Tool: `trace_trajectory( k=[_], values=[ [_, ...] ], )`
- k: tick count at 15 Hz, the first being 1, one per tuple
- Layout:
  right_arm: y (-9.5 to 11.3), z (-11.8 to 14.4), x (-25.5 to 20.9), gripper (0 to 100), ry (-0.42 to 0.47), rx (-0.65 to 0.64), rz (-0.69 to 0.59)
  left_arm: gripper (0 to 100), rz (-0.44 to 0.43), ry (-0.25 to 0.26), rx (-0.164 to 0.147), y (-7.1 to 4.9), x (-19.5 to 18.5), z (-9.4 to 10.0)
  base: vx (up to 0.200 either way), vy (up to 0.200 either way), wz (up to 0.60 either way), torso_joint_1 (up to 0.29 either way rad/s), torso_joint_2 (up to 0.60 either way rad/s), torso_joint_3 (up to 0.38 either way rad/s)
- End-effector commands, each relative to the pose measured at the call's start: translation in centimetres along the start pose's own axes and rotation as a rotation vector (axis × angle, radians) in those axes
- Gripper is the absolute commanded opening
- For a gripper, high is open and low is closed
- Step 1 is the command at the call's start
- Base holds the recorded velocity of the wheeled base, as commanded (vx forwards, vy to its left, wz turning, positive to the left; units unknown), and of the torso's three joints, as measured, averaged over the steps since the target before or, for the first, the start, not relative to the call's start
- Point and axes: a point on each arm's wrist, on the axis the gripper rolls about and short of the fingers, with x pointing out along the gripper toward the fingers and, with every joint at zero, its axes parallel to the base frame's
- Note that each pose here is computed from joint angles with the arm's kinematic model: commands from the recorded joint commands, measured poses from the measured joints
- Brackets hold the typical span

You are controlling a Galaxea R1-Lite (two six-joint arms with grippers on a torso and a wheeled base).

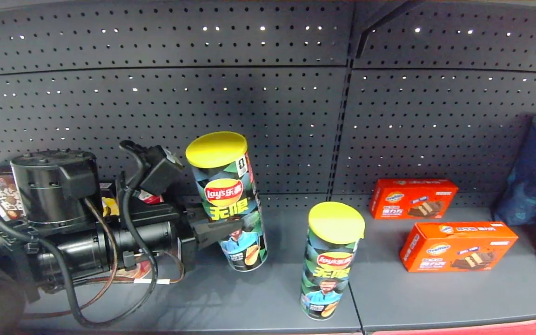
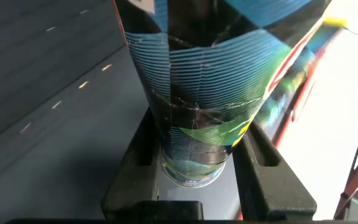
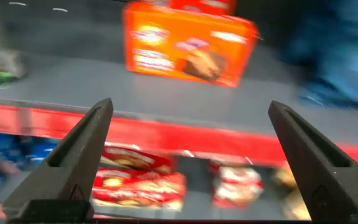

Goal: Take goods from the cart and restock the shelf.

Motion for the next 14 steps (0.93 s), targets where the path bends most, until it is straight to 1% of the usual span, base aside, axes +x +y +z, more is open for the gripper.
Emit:
trace_trajectory(
  k=[1,4,7,8,9,10,11,12,13,14],
  values=[
    [0.0,0.0,0.0,100,0.005,-0.002,0.002,0,-0.002,0.001,-0.001,0.2,0.3,0.0,0.000,0.000,0.00,0.000,0.00,0.000],
    [0.0,0.0,0.0,100,0.004,-0.002,0.005,0,-0.002,0.000,0.000,0.5,0.8,0.2,0.000,0.000,0.00,0.000,0.00,0.000],
    [0.0,0.0,0.0,100,0.005,0.001,0.003,0,0.006,-0.005,0.003,1.3,2.1,0.6,0.000,0.000,0.00,0.000,0.00,0.000],
    [0.0,0.0,0.0,100,0.005,0.001,0.003,0,0.009,-0.014,0.010,1.7,2.7,1.0,0.000,0.000,0.00,0.000,0.00,0.000],
    [0.0,0.0,0.0,100,0.004,-0.001,0.005,0,0.014,-0.019,0.040,2.2,3.4,1.2,0.000,0.000,0.00,0.000,0.00,0.000],
    [0.0,0.0,0.0,100,0.005,-0.001,0.003,0,0.020,-0.015,0.059,2.5,3.8,1.2,0.000,0.000,0.00,0.000,0.00,0.000],
    [0.0,0.0,0.0,100,0.004,0.001,0.005,0,0.029,-0.009,0.087,3.1,4.7,1.2,0.000,0.000,0.00,0.000,0.00,0.000],
    [0.0,0.0,0.0,100,0.004,0.001,0.005,0,0.051,0.008,0.085,3.4,5.3,0.8,0.000,0.000,0.00,0.000,0.00,0.000],
    [0.0,0.0,0.0,100,0.004,0.001,0.005,0,0.067,0.020,0.081,3.5,5.7,0.5,0.000,0.000,0.00,0.000,0.00,0.000],
    [0.0,0.0,0.0,100,0.004,0.001,0.005,0,0.068,0.026,0.075,3.6,6.0,0.3,0.000,0.000,0.00,0.000,0.00,0.000]
  ],
)
